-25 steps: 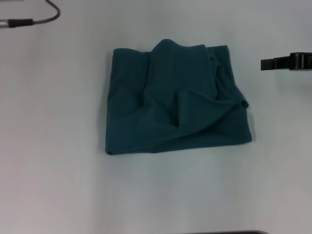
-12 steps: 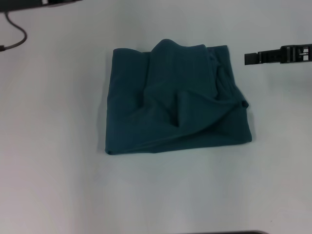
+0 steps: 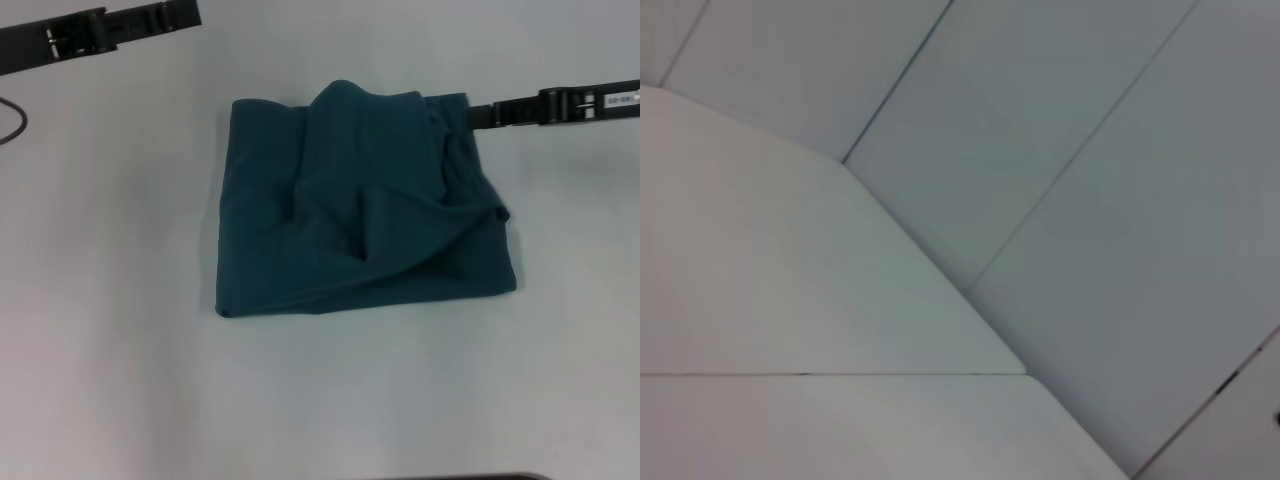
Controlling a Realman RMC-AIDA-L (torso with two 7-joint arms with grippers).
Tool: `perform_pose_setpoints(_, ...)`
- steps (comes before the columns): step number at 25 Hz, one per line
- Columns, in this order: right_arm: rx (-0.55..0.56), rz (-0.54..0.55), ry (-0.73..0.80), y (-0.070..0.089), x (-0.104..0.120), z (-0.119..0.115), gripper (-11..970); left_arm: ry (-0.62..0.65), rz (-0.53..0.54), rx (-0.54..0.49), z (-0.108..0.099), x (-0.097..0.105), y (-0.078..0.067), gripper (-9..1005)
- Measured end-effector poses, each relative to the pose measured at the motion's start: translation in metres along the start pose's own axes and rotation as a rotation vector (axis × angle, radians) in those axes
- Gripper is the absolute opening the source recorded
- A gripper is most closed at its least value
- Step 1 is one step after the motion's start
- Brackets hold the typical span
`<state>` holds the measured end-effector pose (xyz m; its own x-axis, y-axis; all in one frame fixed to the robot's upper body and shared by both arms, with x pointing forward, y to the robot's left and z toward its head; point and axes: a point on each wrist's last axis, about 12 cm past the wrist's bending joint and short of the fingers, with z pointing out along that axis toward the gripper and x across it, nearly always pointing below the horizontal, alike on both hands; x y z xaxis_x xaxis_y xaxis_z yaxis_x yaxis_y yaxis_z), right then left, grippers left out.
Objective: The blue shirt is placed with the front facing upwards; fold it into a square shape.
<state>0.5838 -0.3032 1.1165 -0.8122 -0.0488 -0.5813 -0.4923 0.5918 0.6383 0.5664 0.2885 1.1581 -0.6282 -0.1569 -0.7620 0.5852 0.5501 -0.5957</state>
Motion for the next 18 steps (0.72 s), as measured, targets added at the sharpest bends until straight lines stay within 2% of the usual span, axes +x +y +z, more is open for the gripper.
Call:
perform_pose_setpoints(9, -0.001, -0.033, 0.067, 0.008, 0.003, 0.033, 409, -0.001, -0.022, -0.023, -0.005, 0.018, 0.012, 951)
perform_pose_setpoints(18, -0.026, -0.08, 0.138, 0.025, 0.006, 0.073, 382, 0.005, -0.022, -0.029, -0.003, 0.023, 0.014, 951)
